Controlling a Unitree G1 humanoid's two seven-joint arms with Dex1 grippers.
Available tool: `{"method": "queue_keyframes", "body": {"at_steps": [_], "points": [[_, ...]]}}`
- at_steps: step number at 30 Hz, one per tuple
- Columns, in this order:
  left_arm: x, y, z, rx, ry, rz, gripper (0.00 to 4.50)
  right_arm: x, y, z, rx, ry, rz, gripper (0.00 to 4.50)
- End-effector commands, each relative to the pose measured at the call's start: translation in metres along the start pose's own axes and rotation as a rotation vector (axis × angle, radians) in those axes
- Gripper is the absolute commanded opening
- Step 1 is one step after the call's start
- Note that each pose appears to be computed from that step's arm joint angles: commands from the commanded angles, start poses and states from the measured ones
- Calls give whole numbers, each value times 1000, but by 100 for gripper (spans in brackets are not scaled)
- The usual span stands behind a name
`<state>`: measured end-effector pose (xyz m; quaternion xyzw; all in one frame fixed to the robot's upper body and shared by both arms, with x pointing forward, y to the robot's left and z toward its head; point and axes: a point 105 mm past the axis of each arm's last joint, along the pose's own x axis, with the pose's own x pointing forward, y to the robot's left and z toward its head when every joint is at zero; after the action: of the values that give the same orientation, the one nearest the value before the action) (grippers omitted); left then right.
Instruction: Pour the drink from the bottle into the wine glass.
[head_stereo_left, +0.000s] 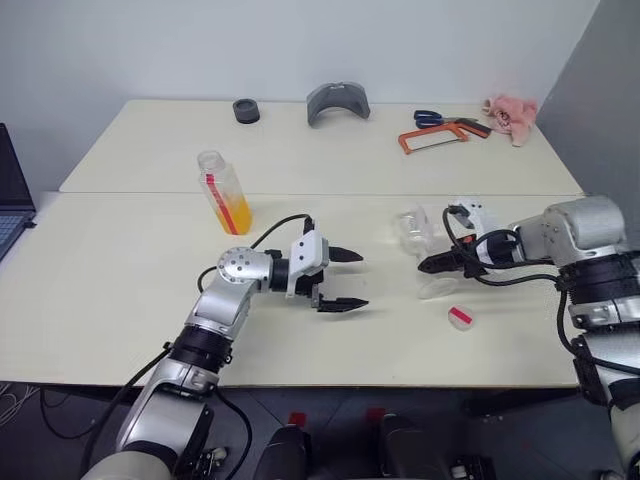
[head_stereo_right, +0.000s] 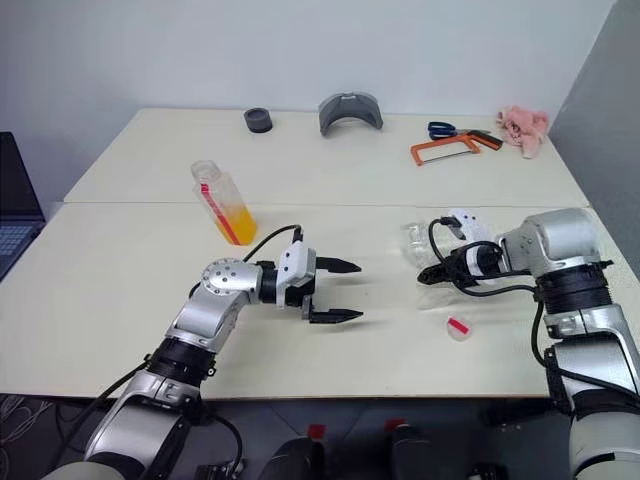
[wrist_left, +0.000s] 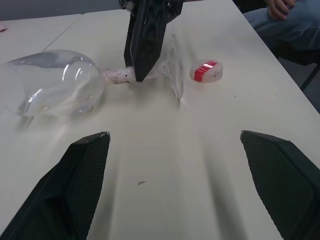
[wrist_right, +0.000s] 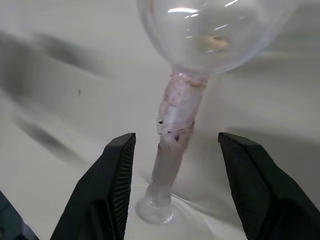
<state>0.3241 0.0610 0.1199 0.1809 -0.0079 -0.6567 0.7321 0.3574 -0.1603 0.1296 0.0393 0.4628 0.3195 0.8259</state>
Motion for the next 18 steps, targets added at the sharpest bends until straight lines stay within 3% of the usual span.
{"method": "queue_keyframes", "body": {"at_steps": [1,5,8,14,18], "points": [[1,-1,6,43,-9,6,450,-3,-3,12,-58,-7,-8,280],[1,-3,4,45,-6,10,450,2,-9,17,-78,12,-16,280],[1,-5,4,46,-7,9,450,3,-7,21,-84,16,5,219],[-1,-7,3,50,-3,4,450,4,1,27,-80,9,50,18],[-3,-6,3,49,1,5,450,-7,8,57,-74,-132,66,16]]}}
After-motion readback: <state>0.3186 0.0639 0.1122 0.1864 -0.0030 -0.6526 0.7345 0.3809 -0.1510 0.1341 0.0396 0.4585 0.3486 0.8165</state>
